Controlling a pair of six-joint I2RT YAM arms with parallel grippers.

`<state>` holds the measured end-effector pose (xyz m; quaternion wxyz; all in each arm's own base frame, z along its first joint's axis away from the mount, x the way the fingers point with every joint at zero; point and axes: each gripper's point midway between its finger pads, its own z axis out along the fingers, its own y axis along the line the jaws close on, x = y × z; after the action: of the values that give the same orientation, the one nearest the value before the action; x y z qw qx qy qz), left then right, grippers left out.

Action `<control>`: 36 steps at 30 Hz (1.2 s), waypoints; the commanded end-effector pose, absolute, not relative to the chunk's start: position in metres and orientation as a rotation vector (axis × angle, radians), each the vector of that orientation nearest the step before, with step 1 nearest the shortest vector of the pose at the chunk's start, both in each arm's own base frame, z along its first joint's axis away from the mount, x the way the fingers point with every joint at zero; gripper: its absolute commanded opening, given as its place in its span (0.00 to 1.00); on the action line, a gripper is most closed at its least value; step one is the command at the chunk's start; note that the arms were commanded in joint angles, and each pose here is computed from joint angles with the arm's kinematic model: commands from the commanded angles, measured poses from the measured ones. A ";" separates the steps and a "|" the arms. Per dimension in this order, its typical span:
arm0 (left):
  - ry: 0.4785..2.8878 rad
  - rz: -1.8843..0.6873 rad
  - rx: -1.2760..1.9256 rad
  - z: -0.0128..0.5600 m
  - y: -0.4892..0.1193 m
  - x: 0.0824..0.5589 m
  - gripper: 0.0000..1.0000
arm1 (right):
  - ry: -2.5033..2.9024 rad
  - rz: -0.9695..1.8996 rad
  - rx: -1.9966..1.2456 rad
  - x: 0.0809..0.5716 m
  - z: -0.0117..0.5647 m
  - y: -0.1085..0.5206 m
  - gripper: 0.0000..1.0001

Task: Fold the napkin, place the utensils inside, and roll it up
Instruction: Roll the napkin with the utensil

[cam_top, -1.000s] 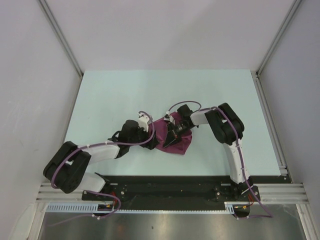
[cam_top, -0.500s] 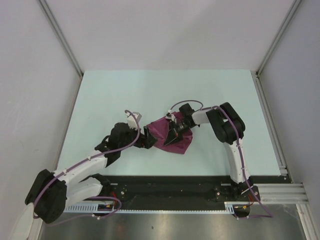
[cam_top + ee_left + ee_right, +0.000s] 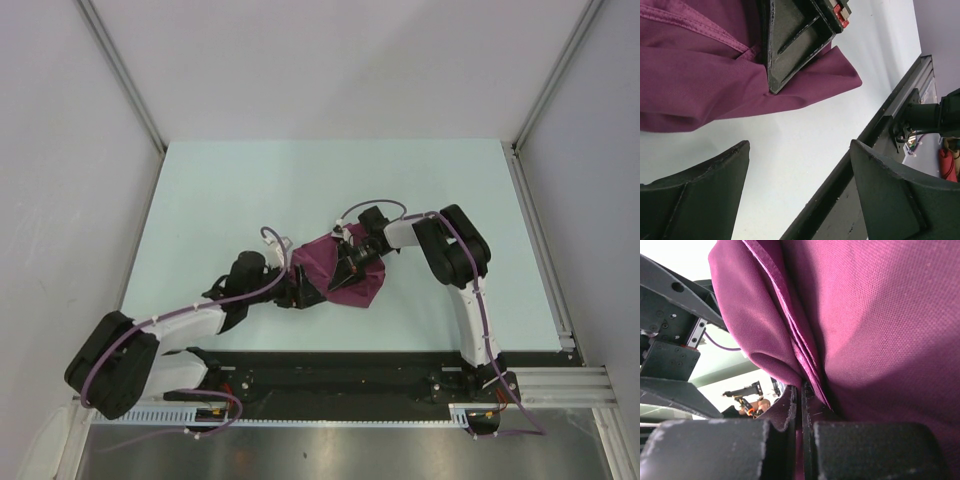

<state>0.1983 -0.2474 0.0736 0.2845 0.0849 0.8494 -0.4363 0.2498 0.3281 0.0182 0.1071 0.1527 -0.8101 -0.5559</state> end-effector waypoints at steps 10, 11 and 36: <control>2.140 -1.229 0.248 0.101 -0.265 0.218 0.86 | -2.624 -1.232 0.496 0.240 -0.039 0.314 0.00; 2.141 -1.226 0.248 0.100 -0.265 0.218 0.86 | -2.624 -1.226 0.502 0.239 -0.039 0.315 0.00; 2.163 -1.240 0.231 0.088 -0.264 0.214 0.85 | -2.614 -1.216 0.499 0.237 -0.042 0.319 0.00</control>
<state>0.2037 -0.2553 0.0753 0.2907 0.0839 0.8373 -0.4554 0.2339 0.3387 0.0157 0.1249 0.1734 -0.8332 -0.5101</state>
